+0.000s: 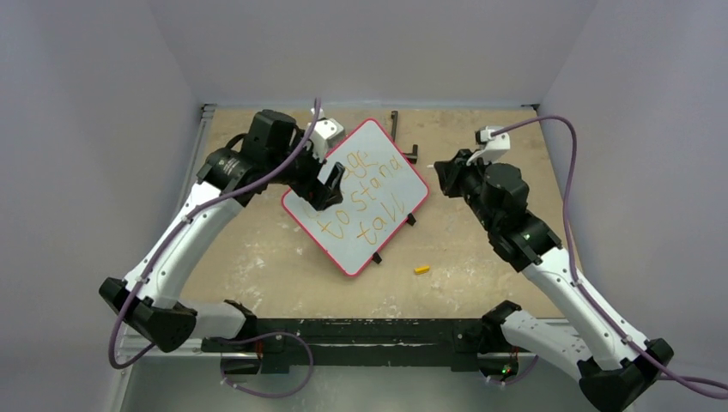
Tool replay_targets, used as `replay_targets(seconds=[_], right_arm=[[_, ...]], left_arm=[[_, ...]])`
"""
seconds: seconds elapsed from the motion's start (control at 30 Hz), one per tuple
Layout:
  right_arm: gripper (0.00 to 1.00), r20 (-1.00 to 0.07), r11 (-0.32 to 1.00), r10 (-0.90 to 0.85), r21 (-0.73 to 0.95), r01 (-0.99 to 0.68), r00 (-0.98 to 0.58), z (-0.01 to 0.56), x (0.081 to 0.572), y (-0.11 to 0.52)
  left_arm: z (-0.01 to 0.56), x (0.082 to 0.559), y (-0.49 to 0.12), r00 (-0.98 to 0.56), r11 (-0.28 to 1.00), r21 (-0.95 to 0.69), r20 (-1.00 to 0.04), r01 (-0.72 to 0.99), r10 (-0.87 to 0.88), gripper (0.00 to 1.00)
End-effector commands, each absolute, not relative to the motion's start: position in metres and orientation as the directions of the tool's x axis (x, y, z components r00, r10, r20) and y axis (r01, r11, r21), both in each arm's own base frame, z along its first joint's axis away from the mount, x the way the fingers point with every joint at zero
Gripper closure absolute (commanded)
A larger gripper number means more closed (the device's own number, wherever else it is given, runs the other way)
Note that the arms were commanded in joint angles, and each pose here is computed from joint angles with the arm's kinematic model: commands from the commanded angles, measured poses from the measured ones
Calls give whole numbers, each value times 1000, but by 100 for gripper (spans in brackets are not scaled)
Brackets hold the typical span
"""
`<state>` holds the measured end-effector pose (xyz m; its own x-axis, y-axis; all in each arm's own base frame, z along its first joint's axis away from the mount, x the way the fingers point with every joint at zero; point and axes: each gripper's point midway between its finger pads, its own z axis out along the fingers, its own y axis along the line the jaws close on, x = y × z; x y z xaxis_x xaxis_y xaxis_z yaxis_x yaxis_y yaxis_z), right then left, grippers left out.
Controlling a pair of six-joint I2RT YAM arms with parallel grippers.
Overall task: Write a sentence on the whiteboard
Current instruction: Pick up the pen cap from the center of the board.
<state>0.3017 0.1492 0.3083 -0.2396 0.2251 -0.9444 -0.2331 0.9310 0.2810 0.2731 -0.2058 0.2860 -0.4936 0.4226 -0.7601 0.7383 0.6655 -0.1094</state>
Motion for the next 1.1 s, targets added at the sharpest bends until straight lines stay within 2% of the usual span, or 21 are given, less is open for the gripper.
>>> replay_targets(seconds=[0.0, 0.23, 0.43, 0.67, 0.97, 1.07], right_arm=[[100, -950, 930, 288, 307, -202, -119, 366, 297, 132], [100, -942, 930, 333, 336, -150, -45, 407, 291, 115], [100, -942, 931, 328, 334, -144, -66, 417, 293, 116], [100, -935, 922, 347, 354, -159, -69, 426, 288, 117], [100, -935, 934, 353, 351, -62, 22, 461, 270, 81], [100, -932, 933, 358, 354, -64, 58, 476, 264, 75]], left_arm=[[278, 230, -228, -429, 562, -88, -745, 822, 510, 11], [245, 196, -285, -367, 416, -136, -752, 899, 548, 16], [221, 183, -329, -309, 341, -128, -773, 931, 554, 21], [183, 177, -369, -289, 286, -135, -736, 949, 612, 38], [123, 175, -412, -278, 262, -124, -656, 957, 702, 42], [107, 176, -421, -291, 279, -121, -632, 953, 718, 49]])
